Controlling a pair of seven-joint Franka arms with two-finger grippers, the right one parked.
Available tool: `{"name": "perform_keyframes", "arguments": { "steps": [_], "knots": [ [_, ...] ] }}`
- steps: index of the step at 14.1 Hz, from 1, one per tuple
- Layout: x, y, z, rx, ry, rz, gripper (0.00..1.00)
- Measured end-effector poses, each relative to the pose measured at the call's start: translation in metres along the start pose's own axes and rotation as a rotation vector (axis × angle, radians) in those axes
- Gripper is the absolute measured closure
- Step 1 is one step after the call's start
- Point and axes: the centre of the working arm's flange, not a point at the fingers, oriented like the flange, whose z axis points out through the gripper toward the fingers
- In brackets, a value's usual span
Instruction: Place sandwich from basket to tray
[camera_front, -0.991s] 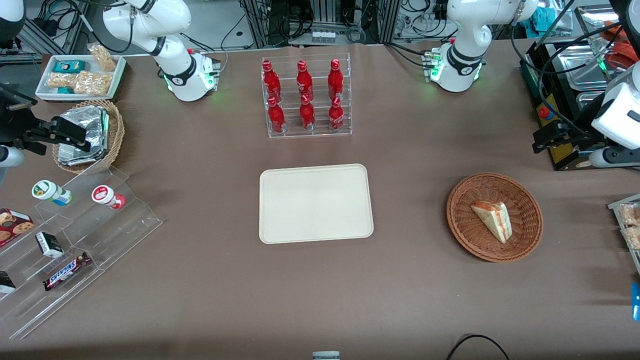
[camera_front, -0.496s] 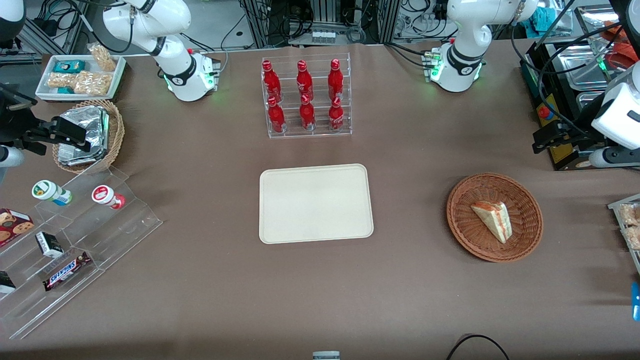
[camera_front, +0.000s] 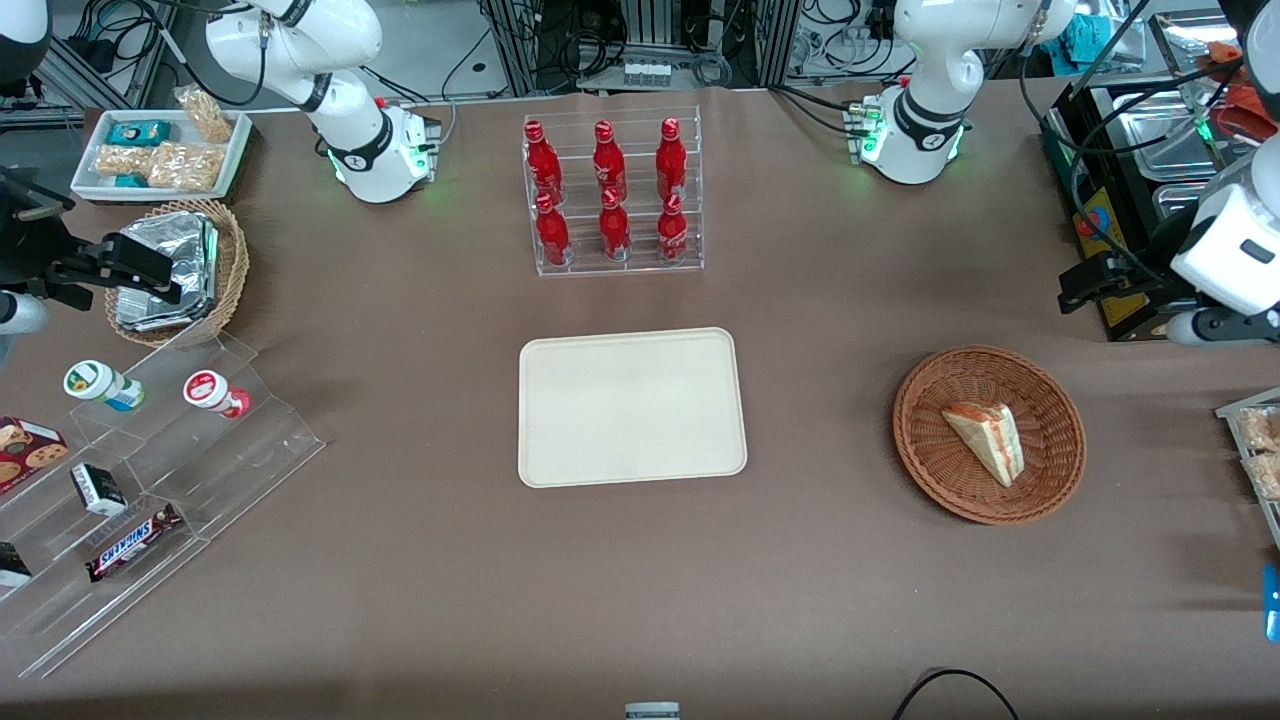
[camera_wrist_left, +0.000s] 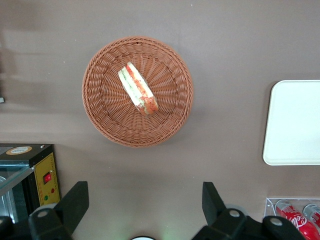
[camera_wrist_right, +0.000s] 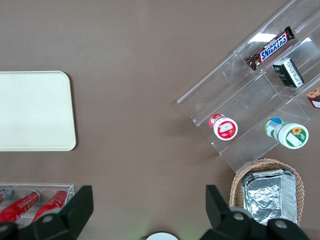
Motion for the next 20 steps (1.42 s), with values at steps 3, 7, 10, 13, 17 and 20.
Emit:
{"name": "perform_keyframes", "arguments": {
  "steps": [3, 7, 10, 13, 17, 20],
  "knots": [
    [0.015, -0.003, 0.036, 0.007, -0.06, -0.006, 0.0],
    [0.05, -0.008, 0.125, 0.042, -0.036, -0.005, 0.0],
    [0.054, -0.016, 0.195, 0.051, 0.017, -0.003, 0.0],
    [0.048, -0.037, 0.243, 0.039, 0.069, -0.038, 0.0],
    [0.039, -0.042, 0.276, 0.018, 0.11, -0.289, 0.0],
    [0.043, -0.04, 0.289, -0.002, 0.132, -0.495, 0.0]
  ]
}}
